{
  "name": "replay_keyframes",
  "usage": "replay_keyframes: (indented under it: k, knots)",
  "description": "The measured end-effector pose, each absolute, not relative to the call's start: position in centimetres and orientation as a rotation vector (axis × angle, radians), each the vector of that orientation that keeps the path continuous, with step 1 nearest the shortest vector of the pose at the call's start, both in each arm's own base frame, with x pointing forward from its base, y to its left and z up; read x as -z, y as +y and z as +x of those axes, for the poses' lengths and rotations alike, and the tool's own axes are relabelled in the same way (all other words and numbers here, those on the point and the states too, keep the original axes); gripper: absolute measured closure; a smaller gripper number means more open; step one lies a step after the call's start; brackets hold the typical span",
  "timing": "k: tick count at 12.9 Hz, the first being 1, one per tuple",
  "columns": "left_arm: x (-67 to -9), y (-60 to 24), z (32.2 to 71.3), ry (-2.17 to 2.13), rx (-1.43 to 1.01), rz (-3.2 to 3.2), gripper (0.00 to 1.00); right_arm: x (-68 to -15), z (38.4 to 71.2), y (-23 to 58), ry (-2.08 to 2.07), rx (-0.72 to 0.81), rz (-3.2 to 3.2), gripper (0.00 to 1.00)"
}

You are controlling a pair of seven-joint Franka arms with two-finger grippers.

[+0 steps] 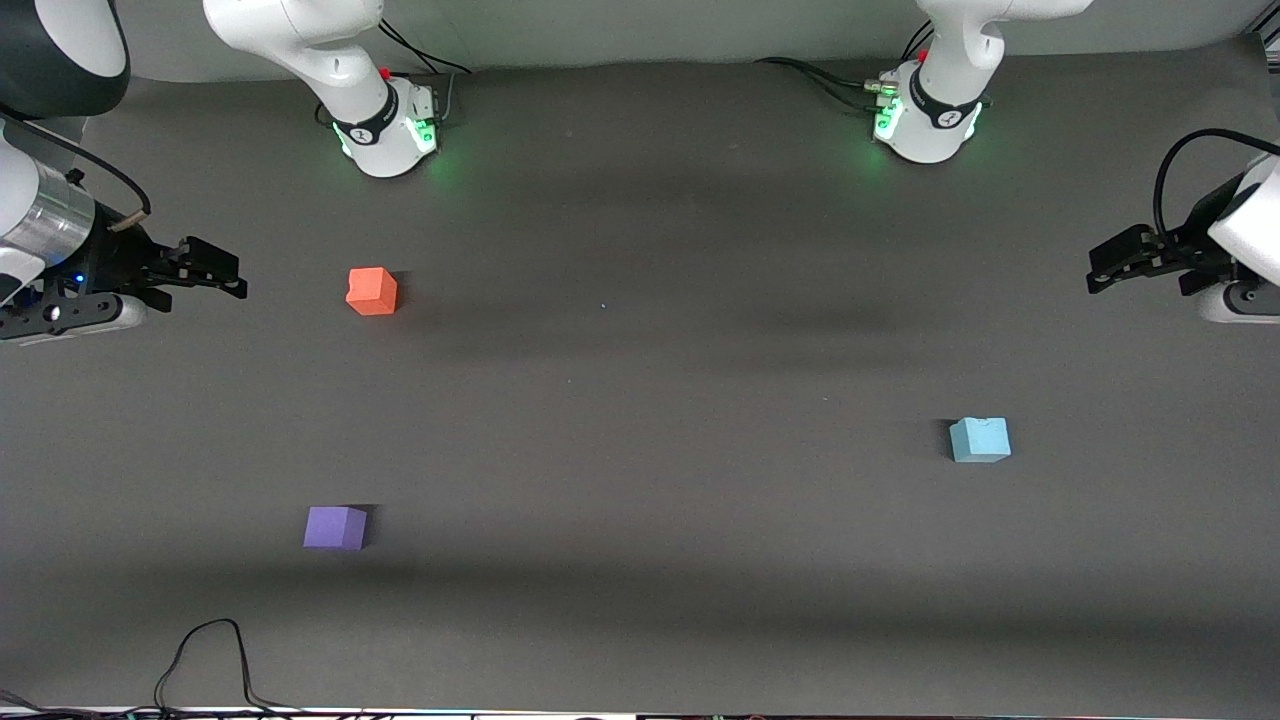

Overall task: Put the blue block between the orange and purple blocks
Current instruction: 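Move the left gripper over the light blue block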

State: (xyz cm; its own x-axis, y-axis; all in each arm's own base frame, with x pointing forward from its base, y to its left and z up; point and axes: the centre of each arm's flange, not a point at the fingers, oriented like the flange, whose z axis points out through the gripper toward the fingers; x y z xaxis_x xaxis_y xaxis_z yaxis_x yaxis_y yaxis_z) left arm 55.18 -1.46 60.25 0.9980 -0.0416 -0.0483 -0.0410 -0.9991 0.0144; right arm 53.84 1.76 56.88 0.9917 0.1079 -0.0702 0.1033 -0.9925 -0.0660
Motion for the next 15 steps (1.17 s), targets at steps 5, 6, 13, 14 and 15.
replay_keyframes:
  k: [5, 6, 13, 14, 15]
  knots:
    - [-60.0, -1.5, 55.3, -0.066, 0.087, 3.127, 0.0, -56.9, 53.8, 1.8, -0.164, -0.11, -3.073, 0.0]
    - [-59.7, -1.5, 55.4, -0.067, 0.097, 3.127, 0.0, -57.0, 53.8, 1.8, -0.164, -0.11, -3.073, 0.0]
    - [-50.1, -1.6, 58.4, -0.125, 0.119, 3.129, 0.0, -57.0, 53.8, 1.8, -0.164, -0.107, -3.073, 0.0]
    - [-47.9, -1.6, 58.9, -0.135, 0.109, 3.13, 0.0, -57.0, 53.8, 1.8, -0.164, -0.107, -3.073, 0.0]
    - [-45.5, -1.6, 59.4, -0.141, 0.089, 3.132, 0.0, -57.0, 53.8, 1.8, -0.164, -0.106, -3.073, 0.0]
